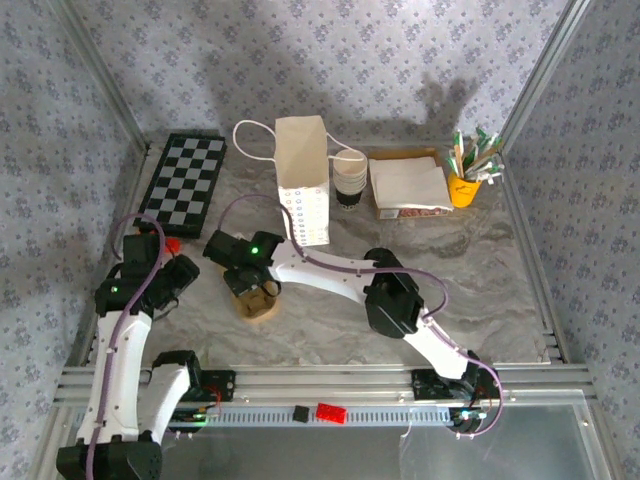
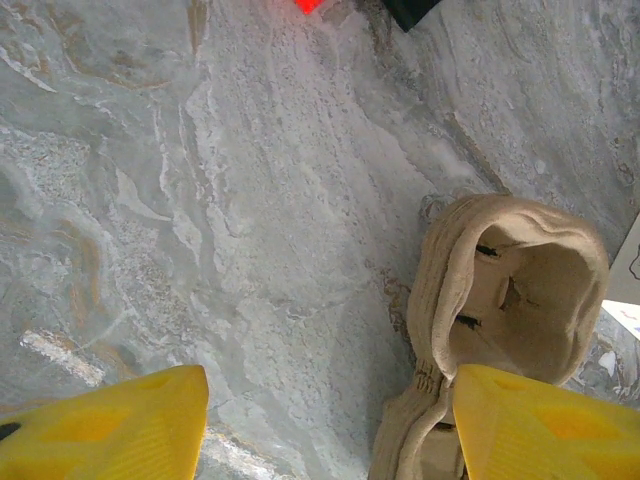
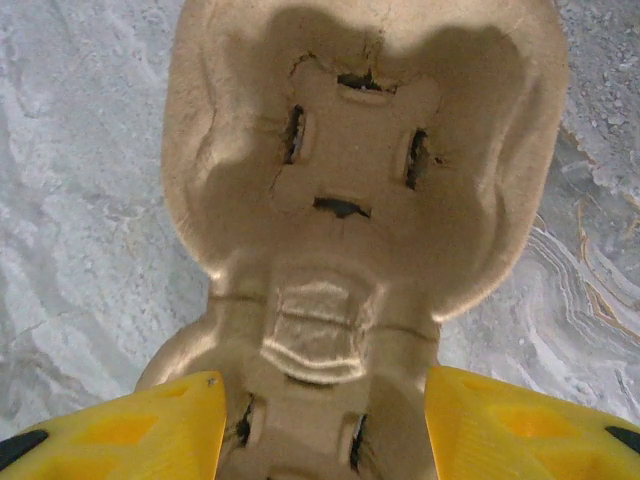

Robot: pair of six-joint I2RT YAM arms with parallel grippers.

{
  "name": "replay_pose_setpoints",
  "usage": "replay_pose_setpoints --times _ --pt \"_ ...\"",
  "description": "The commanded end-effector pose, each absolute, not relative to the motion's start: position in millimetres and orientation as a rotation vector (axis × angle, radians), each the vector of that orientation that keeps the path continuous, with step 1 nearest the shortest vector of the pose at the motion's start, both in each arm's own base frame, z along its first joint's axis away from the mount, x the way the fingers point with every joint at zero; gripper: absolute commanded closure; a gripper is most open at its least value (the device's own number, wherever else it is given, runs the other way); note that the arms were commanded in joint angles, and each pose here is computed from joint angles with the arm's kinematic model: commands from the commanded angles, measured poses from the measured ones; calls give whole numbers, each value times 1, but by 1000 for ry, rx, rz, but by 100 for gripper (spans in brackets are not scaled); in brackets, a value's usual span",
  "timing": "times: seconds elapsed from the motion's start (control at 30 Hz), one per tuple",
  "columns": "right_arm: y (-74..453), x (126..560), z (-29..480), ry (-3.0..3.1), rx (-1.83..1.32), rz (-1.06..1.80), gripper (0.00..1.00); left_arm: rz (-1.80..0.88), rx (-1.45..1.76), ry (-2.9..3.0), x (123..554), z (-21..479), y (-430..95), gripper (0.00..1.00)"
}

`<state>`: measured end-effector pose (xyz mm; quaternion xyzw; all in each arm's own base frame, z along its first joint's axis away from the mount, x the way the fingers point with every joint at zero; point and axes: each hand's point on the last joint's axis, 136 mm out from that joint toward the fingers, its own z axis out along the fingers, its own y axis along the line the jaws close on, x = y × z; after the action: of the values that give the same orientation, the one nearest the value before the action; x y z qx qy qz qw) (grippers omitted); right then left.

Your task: Pack the takeout coffee

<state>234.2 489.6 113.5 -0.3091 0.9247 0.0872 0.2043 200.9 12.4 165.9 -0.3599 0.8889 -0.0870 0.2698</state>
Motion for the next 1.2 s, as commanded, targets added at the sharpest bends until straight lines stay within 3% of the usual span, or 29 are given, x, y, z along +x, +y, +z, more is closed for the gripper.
replay_pose_setpoints --times 0.0,0.77,1.17 --pt "483 240 113 2591 -827 159 44 -247 -938 2395 199 169 11 34" --pt "499 247 78 2626 -815 126 50 -239 -930 2389 197 171 12 32" --pt "502 246 128 2592 -760 248 64 -265 -909 2361 201 182 10 32"
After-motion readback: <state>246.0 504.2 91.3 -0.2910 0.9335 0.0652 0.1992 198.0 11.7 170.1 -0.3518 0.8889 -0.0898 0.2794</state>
